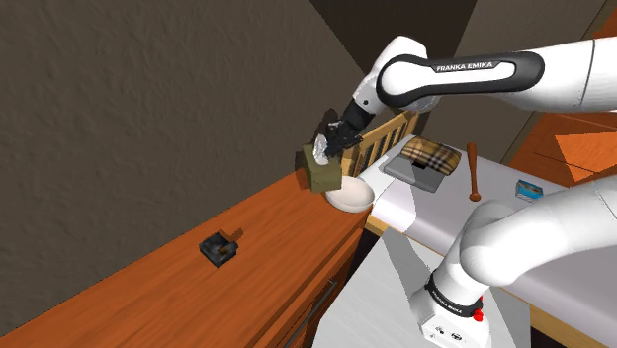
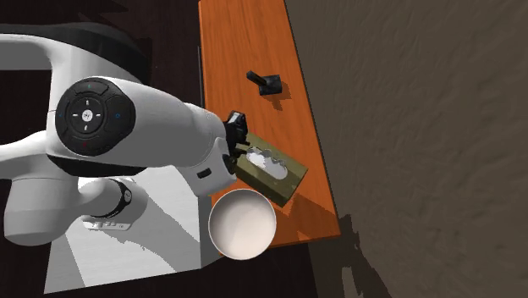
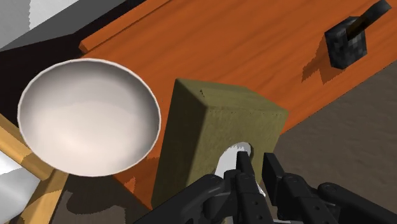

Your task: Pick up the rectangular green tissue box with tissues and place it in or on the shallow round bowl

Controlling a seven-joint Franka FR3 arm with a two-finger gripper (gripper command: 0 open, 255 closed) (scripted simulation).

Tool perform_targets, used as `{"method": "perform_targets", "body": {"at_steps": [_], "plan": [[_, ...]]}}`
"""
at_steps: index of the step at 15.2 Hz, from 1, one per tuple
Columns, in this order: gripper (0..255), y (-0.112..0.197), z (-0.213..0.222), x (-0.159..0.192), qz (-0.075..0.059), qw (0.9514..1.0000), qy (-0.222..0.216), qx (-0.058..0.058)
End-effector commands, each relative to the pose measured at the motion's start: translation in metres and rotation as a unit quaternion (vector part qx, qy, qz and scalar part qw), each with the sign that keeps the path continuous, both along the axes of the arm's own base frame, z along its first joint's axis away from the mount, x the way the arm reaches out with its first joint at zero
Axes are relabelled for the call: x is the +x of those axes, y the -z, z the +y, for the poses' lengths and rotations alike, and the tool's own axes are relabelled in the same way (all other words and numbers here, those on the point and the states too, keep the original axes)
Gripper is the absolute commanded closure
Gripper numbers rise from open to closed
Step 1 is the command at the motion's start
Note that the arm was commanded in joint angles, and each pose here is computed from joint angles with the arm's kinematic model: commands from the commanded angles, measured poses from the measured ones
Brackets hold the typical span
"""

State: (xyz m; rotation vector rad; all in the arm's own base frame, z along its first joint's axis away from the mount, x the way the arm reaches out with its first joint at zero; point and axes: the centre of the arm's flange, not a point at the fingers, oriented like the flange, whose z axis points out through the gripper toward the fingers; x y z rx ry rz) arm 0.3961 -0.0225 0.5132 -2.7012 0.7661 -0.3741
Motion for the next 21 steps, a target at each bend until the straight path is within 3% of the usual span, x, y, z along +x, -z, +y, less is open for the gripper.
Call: {"method": "perform_targets", "body": {"at_steps": [1, 8, 21], "plan": [[255, -0.006, -0.024, -0.011, 0.0, 1.0, -0.001, 0.0], [255, -0.027, -0.11, -0.049, 0.0, 1.0, -0.001, 0.0], [255, 0.042, -0.11, -0.049, 0.0, 1.0, -0.001, 0.0]]}}
